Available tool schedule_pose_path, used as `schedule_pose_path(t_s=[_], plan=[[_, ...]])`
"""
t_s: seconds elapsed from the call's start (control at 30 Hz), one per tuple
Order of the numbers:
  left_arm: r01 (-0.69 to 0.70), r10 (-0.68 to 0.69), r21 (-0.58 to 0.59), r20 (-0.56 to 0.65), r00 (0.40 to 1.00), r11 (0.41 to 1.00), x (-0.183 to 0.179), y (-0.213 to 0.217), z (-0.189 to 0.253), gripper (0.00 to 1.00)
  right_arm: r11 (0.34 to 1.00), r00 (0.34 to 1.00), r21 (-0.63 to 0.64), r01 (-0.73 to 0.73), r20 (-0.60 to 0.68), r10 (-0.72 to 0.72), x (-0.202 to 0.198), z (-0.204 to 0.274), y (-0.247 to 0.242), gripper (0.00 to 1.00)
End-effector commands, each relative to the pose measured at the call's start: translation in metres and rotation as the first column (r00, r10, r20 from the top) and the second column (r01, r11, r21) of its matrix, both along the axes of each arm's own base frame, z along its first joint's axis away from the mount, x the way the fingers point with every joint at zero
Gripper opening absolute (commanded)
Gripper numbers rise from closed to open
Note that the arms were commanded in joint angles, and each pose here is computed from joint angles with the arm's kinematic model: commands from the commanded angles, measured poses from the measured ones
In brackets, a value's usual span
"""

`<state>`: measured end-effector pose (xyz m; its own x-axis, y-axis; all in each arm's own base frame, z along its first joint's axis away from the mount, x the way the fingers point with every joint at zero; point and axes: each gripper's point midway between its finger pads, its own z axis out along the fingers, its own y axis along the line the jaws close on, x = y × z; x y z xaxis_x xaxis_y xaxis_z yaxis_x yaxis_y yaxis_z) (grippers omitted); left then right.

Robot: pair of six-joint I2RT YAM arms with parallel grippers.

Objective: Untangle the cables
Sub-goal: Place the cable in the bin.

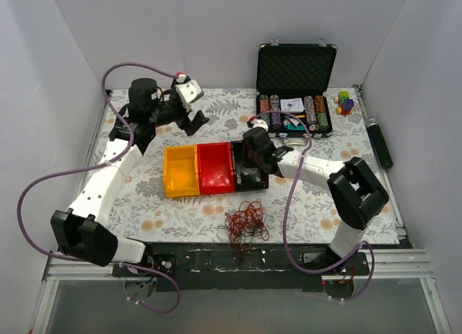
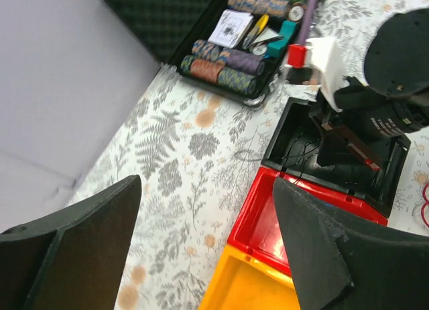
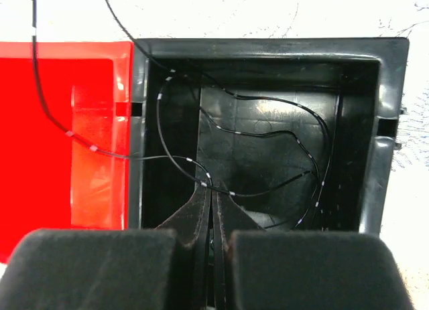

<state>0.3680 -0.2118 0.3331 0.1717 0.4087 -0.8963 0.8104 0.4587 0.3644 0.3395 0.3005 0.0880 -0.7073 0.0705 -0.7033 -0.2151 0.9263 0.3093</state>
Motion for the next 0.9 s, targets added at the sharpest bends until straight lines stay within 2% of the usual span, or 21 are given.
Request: schedule_pose_path(t_s=[0.0,0.33,0.4,0.43,0.53,0.6,0.87], plan=[[-0.130,0.110,-0.131,-0.152,0.982,0.983,0.017,0.035,0.004,0.82,0.996,0.997,-0.080,0.031,-0.070,-0.036,0.005,-0.012,-0.001,0.01],[-0.297,0.251,-0.191,-0.233,0.940,0.936,0.027,0.098,-0.016,0.85,0.975,0.981,-0.221,0.009,-0.187,-0.051,0.007,-0.041,-0.003,0.01],[-0.353,0.291,-0.215,-0.276,0.916,0.911,0.034,0.118,-0.022,0.93,0.972,0.978,-0.233,0.004,-0.200,-0.052,0.006,-0.040,-0.004,0.01],[-0.375,0.303,-0.225,-0.297,0.906,0.899,0.037,0.125,-0.024,0.98,0.973,0.979,-0.232,0.004,-0.199,-0.051,0.005,-0.036,-0.005,0.05],[-0.441,0.350,-0.209,-0.363,0.864,0.873,0.044,0.144,-0.041,0.98,0.982,0.985,-0.188,-0.001,-0.172,-0.032,0.000,-0.013,-0.006,0.24],[-0.471,0.375,-0.192,-0.386,0.843,0.861,0.045,0.152,-0.052,0.98,0.989,0.988,-0.149,0.005,-0.149,-0.027,-0.004,0.007,-0.006,0.33],[-0.495,0.401,-0.189,-0.382,0.832,0.848,0.044,0.158,-0.058,0.98,0.999,0.998,-0.039,-0.012,-0.069,0.009,-0.009,0.077,-0.003,0.52]])
